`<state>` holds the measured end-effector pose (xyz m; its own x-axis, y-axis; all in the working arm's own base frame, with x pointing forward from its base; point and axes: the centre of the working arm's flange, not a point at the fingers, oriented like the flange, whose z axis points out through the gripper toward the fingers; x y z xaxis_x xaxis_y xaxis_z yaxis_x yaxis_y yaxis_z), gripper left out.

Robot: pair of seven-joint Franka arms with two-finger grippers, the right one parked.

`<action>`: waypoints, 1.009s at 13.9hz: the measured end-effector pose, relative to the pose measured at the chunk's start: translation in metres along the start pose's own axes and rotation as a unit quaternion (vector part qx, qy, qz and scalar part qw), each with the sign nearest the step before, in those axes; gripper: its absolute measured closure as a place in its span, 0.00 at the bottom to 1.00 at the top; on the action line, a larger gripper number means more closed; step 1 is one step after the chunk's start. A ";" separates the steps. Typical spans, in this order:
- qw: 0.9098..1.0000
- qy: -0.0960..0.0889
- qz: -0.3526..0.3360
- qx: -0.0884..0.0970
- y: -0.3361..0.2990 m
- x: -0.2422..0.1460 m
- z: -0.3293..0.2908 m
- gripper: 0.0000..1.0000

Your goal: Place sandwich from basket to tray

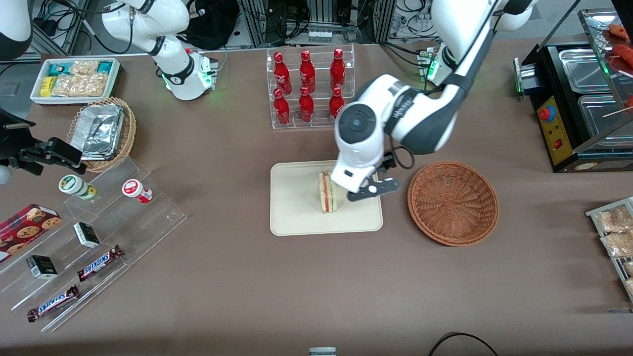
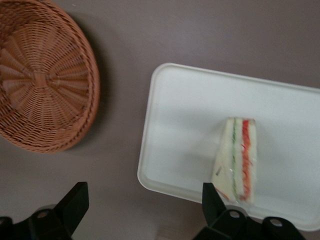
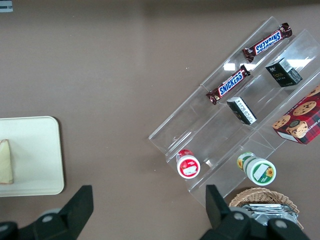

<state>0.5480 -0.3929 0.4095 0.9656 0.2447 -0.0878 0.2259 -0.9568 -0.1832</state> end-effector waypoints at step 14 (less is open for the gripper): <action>0.997 -0.033 0.068 -0.007 -0.236 0.069 -0.015 0.00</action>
<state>0.5635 -0.1523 0.4618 0.9769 0.1215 -0.1757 0.0951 -0.9839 -0.1514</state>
